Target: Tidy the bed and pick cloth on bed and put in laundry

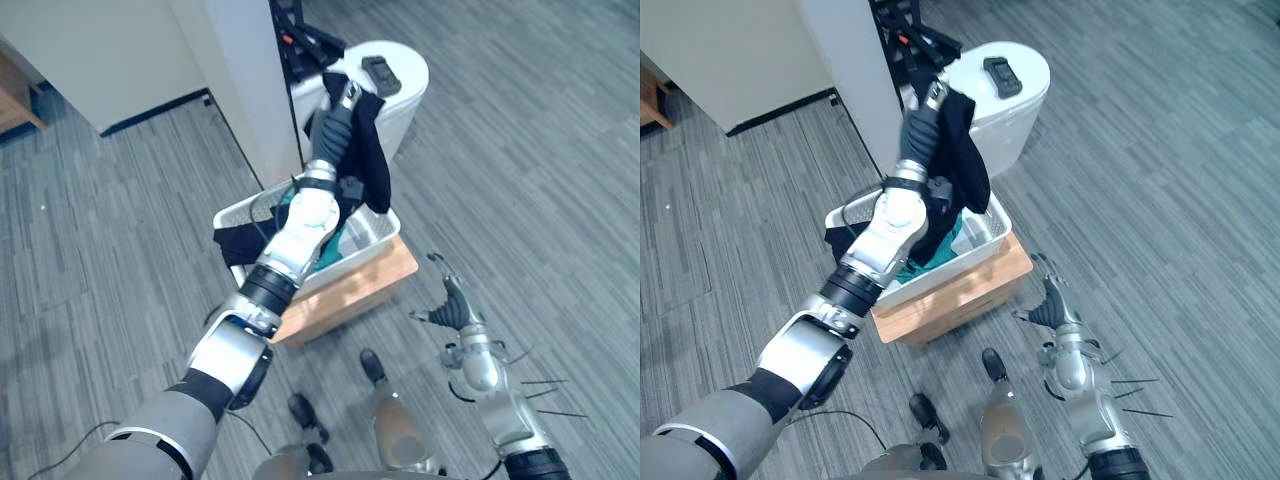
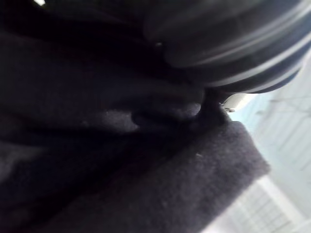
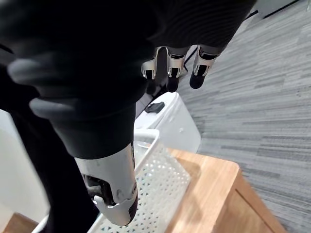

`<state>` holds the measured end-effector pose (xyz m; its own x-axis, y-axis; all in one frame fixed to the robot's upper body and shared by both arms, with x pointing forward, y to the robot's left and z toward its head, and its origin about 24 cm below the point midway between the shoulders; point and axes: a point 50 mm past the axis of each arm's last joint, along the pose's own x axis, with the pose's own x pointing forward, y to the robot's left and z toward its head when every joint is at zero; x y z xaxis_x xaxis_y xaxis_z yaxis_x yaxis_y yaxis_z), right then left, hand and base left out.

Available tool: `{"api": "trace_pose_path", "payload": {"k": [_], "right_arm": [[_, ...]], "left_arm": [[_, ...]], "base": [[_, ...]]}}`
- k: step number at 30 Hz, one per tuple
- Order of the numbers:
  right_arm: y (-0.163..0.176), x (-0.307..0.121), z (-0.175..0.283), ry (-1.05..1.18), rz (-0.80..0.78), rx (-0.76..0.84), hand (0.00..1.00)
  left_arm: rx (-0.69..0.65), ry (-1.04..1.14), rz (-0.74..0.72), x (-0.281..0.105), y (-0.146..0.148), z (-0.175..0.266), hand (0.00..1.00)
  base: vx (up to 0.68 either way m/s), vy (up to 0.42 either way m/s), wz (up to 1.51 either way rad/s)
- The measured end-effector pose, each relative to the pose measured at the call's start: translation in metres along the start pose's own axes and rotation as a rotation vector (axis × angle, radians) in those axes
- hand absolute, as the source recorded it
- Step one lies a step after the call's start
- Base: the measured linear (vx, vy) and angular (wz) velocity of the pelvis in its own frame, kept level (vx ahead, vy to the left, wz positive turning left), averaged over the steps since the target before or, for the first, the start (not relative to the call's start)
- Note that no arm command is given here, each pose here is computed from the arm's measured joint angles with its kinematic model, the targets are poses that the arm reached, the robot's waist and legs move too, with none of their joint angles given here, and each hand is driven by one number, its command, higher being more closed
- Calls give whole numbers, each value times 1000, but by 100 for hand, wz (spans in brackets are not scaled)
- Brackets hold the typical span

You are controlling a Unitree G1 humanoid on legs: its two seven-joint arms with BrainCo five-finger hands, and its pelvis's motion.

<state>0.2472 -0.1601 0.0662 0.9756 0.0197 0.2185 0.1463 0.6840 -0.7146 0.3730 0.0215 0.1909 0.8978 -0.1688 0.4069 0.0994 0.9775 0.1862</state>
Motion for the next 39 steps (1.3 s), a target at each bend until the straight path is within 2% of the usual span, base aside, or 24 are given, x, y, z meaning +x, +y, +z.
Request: {"api": "trace_pose_path", "payload": {"k": [3, 7, 8, 13, 20, 27, 35, 39], "right_arm": [[4, 4, 15, -45, -27, 37, 0], [15, 0, 22, -39, -28, 89, 0], [16, -1, 22, -34, -32, 93, 0], [28, -17, 14, 31, 8, 116, 0], [41, -36, -4, 126, 80, 130, 0], [57, -53, -24, 220, 191, 141, 0], [71, -83, -78, 485, 292, 105, 0], [79, -109, -110, 702, 301, 133, 0]], "left_arm": [[74, 82, -21, -4, -1, -20, 100], [91, 230, 32, -17, 14, -54, 100], [94, 243, 43, -17, 17, -57, 0], [111, 346, 172, -20, 59, -78, 0], [94, 358, 327, -22, 106, -79, 0], [78, 327, 353, -58, 112, -91, 0], [23, 494, 391, -160, 116, -134, 0], [-58, 703, 522, -243, 135, -163, 0]], "base": [[31, -10, -11], [99, 7, -12], [120, 2, -3], [113, -19, 5], [51, -29, 23], [34, -51, 18], [51, -22, 40], [51, -13, 49]]}}
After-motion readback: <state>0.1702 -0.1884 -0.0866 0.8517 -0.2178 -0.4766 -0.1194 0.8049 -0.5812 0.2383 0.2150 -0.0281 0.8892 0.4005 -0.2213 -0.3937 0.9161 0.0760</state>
